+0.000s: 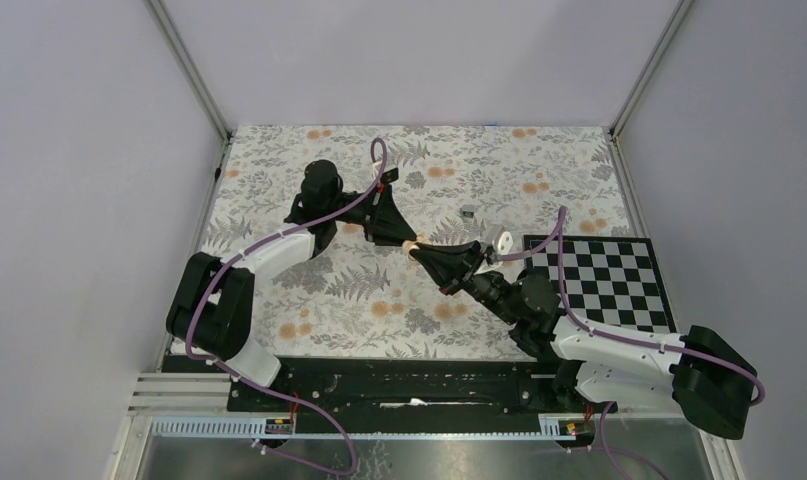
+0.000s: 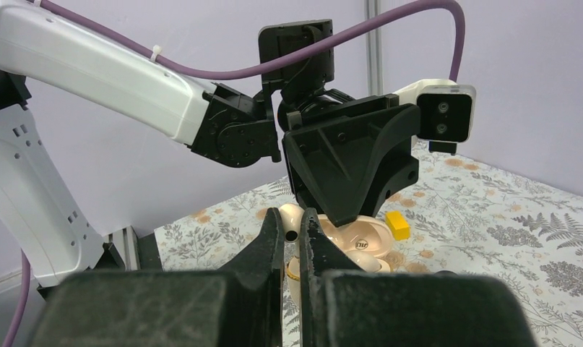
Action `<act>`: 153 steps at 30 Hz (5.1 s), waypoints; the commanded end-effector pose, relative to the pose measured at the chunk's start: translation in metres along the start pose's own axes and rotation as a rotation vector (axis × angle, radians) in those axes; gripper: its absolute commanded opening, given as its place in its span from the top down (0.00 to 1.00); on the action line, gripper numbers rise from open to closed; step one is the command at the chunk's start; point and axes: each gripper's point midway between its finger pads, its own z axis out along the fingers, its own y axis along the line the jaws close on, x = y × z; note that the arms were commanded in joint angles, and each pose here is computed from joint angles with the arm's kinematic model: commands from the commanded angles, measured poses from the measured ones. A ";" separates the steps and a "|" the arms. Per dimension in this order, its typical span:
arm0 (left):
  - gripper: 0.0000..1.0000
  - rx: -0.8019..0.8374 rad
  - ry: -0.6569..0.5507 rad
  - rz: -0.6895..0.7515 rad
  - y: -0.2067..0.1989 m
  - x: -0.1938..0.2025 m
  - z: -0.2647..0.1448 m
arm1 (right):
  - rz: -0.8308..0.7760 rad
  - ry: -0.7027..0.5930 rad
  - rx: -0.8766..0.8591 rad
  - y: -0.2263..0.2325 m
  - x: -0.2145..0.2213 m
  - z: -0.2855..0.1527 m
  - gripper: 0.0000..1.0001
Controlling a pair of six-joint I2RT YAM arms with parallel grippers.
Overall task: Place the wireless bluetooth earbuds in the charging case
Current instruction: Place the earbud in the charging case.
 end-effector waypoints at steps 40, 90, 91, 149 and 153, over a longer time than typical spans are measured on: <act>1.00 0.238 -0.095 -0.201 -0.019 -0.004 0.000 | -0.046 -0.150 -0.004 -0.001 -0.038 -0.003 1.00; 1.00 0.262 -0.115 -0.207 -0.025 -0.006 -0.001 | -0.051 -0.080 0.049 -0.016 -0.006 -0.008 1.00; 1.00 0.263 -0.116 -0.210 -0.025 -0.006 -0.001 | -0.049 -0.080 0.048 -0.016 -0.006 -0.008 1.00; 1.00 0.235 -0.129 -0.175 -0.023 -0.012 -0.002 | -0.115 0.048 0.278 -0.049 -0.045 -0.011 0.18; 1.00 0.231 -0.134 -0.174 -0.022 -0.014 -0.003 | -0.149 0.103 0.295 -0.052 -0.041 -0.009 0.17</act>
